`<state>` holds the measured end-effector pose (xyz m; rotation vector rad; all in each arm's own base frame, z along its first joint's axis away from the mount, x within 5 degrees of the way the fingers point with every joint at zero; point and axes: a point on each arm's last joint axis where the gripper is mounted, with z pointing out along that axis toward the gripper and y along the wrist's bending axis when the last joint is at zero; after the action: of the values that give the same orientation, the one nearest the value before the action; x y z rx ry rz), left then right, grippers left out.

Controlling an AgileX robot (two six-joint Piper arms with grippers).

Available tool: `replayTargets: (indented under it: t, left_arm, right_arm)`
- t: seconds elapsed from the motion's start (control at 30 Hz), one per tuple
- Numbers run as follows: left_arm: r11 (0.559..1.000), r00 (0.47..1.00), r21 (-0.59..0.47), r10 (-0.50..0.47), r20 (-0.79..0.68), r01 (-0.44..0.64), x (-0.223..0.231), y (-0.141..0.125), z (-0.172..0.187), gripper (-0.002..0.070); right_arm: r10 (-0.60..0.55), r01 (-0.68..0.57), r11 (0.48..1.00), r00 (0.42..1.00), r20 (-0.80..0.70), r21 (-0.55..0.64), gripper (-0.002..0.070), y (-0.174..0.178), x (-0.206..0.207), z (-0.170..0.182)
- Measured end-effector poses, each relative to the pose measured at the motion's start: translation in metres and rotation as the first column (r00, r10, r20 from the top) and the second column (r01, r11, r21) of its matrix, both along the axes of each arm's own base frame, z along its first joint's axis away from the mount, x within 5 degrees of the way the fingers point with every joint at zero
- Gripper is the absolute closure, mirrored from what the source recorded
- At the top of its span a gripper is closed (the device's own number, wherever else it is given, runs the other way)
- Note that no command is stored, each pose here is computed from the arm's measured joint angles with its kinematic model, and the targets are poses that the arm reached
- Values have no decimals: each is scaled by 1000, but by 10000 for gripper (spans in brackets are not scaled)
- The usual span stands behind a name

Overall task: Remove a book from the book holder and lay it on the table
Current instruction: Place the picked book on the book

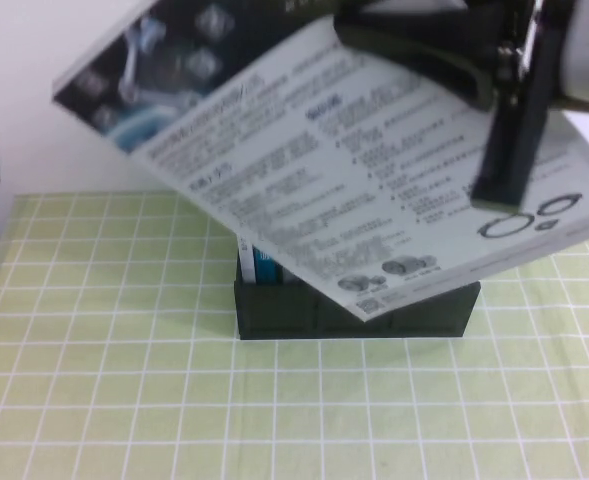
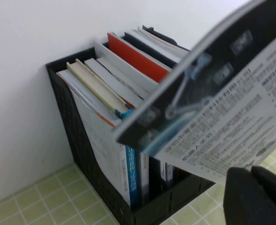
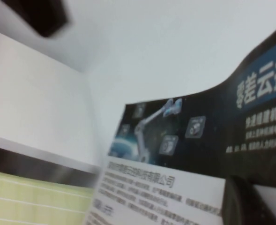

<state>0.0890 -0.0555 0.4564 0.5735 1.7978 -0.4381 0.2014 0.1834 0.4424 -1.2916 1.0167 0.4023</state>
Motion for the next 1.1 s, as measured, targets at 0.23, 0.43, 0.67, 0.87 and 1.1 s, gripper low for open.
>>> replayTargets:
  t: [0.23, 0.43, 0.67, 0.87, 1.1]
  left_arm:
    - [1000, 1000, -1, -4, -24, 3, -1, 0, -2, 678]
    - [1000, 1000, 0, -5, -25, 5, -2, 0, -2, 678]
    - [1000, 1000, 2, -6, -28, 6, -2, 0, -2, 678]
    - [1000, 1000, 1, -7, -28, 7, -2, 0, -2, 678]
    - [1000, 999, 2, -8, -31, 8, -2, 0, -2, 678]
  right_arm:
    - [-346, 347, 937, 909, 234, 38, 653, 4, 10, 12]
    - [-543, 527, 839, 823, 164, 133, 653, 3, -6, 24]
    - [-772, 745, 598, 635, 36, -296, 653, -16, -23, 11]
    - [-681, 442, 679, 677, -278, -585, 653, -13, -55, -18]
    - [-438, 20, 742, 772, -462, -670, 653, 26, -72, -73]
